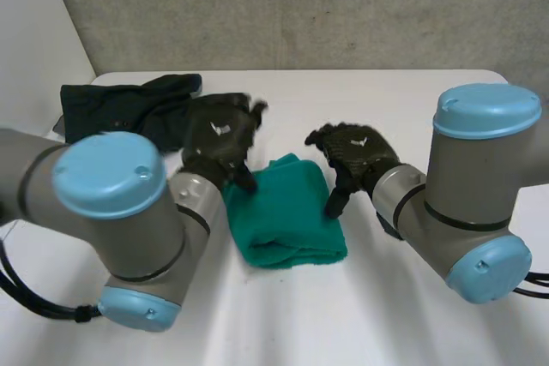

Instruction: Fold the laundry.

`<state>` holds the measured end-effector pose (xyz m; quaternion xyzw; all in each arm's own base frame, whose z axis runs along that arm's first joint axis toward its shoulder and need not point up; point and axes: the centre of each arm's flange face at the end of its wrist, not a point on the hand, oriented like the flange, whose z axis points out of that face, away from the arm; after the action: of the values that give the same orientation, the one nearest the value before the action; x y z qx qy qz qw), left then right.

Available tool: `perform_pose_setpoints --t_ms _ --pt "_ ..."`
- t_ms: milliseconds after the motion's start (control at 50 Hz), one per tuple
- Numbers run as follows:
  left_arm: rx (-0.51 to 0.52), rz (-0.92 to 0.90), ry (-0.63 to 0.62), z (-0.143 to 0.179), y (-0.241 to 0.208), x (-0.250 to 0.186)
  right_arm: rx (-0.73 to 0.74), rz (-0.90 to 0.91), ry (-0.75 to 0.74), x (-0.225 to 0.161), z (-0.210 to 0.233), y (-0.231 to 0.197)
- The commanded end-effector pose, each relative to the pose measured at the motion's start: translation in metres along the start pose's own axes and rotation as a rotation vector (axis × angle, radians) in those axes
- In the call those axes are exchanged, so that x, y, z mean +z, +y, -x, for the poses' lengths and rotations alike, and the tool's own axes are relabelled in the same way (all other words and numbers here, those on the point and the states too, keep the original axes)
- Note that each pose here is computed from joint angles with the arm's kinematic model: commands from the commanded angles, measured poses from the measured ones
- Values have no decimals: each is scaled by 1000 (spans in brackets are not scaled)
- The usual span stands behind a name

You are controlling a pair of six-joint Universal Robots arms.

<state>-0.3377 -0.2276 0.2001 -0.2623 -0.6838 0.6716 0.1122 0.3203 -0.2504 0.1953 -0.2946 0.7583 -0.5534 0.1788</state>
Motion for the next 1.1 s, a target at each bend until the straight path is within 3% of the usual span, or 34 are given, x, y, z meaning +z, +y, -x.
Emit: perform_pose_setpoints --t_ms 20,280,480,580,720,860,1100 --pt "35 227 50 -14 45 -4 7 115 -82 23 8 31" --pt "110 369 78 -17 81 -5 -151 209 -98 42 7 57" --pt "98 229 80 -8 35 8 -167 93 -43 24 -1 16" --pt "65 49 152 1 -28 4 -87 7 20 11 -9 3" --pt "43 -20 261 21 -83 -15 50 -30 214 -18 -46 6" --pt "-52 21 391 30 -102 -28 195 82 202 -29 -42 45" --pt "-115 47 403 32 -99 -28 299 124 74 -14 -25 84"
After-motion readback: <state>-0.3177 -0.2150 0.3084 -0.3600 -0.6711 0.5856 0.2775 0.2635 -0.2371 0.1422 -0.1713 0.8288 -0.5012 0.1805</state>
